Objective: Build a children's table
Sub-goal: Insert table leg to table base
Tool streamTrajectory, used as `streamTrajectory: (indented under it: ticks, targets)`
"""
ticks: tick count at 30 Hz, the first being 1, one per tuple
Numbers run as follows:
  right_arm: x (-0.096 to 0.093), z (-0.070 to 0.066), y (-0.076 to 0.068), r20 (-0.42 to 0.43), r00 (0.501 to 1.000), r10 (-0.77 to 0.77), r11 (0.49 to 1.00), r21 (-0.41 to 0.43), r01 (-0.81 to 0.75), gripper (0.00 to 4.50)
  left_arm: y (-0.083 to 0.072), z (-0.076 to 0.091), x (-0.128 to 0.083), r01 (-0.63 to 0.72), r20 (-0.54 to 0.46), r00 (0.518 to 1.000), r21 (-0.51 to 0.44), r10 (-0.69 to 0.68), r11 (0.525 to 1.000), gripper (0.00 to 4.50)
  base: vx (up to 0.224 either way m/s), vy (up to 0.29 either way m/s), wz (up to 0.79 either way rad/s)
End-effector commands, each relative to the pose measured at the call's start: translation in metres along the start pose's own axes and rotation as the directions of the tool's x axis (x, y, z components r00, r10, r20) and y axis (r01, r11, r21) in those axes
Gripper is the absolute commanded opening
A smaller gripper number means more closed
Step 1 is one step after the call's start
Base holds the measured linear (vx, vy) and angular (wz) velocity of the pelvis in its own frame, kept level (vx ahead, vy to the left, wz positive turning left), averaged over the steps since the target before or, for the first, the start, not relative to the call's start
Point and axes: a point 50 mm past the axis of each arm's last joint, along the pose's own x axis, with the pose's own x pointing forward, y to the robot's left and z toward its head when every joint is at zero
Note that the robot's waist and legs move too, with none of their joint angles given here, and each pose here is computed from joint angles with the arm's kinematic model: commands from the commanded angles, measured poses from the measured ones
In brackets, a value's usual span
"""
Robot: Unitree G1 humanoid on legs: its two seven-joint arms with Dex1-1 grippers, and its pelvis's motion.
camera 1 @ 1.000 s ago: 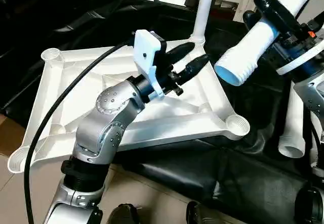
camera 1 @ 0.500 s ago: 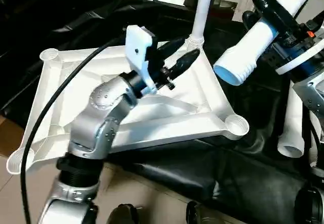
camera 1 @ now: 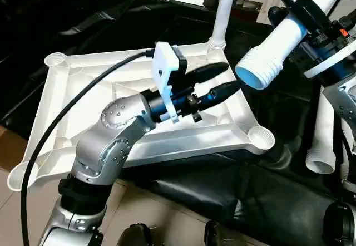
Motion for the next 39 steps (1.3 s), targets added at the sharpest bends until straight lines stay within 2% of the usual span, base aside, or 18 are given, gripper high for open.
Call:
streamTrajectory:
  ticks: [1, 16, 30, 31, 32, 33, 34, 35, 36, 37, 38, 39]
  targets:
    - [0.004, 0.001, 0.016, -0.010, 0.999, 0.039, 0.998, -0.039, -0.039, 1.82, 0.001, 0.009, 0.002, -0.007, 0.023, 1.000, 0.038, 0.006, 0.999, 2.45, 0.000, 0.000, 0.00]
    - [0.006, -0.007, 0.023, -0.035, 0.998, 0.054, 0.998, -0.026, -0.055, 1.82, 0.016, 0.017, 0.005, -0.127, 0.064, 0.990, 0.081, 0.122, 0.989, 2.45, 0.000, 0.000, 0.00]
    - [0.005, -0.008, 0.022, -0.038, 0.999, 0.032, 0.998, -0.043, -0.034, 1.81, 0.027, 0.020, 0.000, -0.205, 0.087, 0.977, 0.090, 0.197, 0.975, 2.45, 0.000, 0.000, 0.00]
    - [0.005, -0.007, 0.021, -0.028, 1.000, 0.015, 0.997, -0.070, -0.017, 1.81, 0.027, 0.018, -0.002, -0.202, 0.083, 0.977, 0.081, 0.195, 0.976, 2.45, 0.000, 0.000, 0.00]
    - [0.005, -0.003, 0.017, 0.013, 0.999, -0.045, 0.985, -0.166, 0.046, 1.81, 0.025, 0.012, -0.011, -0.188, 0.054, 0.981, 0.056, 0.185, 0.981, 2.45, 0.000, 0.000, 0.00]
    - [0.004, 0.000, 0.015, 0.039, 0.996, -0.082, 0.971, -0.222, 0.088, 1.81, 0.024, 0.008, -0.017, -0.178, 0.025, 0.984, 0.048, 0.177, 0.983, 2.45, 0.000, 0.000, 0.00]
    - [0.003, 0.007, 0.010, 0.098, 0.986, -0.137, 0.938, -0.308, 0.161, 1.81, 0.022, -0.003, -0.030, -0.154, -0.048, 0.987, 0.035, 0.156, 0.987, 2.45, 0.000, 0.000, 0.00]
    - [0.003, 0.008, 0.010, 0.101, 0.985, -0.139, 0.936, -0.311, 0.164, 1.81, 0.022, -0.003, -0.031, -0.153, -0.051, 0.987, 0.034, 0.155, 0.988, 2.45, 0.000, 0.000, 0.00]
    - [0.002, 0.011, 0.008, 0.131, 0.980, -0.152, 0.924, -0.333, 0.188, 1.81, 0.020, -0.009, -0.039, -0.139, -0.099, 0.985, 0.033, 0.141, 0.990, 2.45, 0.000, 0.000, 0.00]
    - [-0.002, 0.018, 0.007, 0.167, 0.972, -0.166, 0.881, -0.417, 0.222, 1.81, 0.017, -0.022, -0.059, -0.122, -0.215, 0.968, 0.058, 0.132, 0.991, 2.45, 0.000, 0.000, 0.00]
    - [-0.003, 0.018, 0.008, 0.164, 0.972, -0.169, 0.868, -0.442, 0.225, 1.81, 0.017, -0.025, -0.063, -0.129, -0.235, 0.962, 0.061, 0.140, 0.990, 2.45, 0.000, 0.000, 0.00]
    - [-0.005, 0.018, 0.007, 0.148, 0.972, -0.182, 0.819, -0.525, 0.233, 1.81, 0.019, -0.030, -0.069, -0.140, -0.279, 0.947, 0.089, 0.160, 0.986, 2.45, 0.000, 0.000, 0.00]
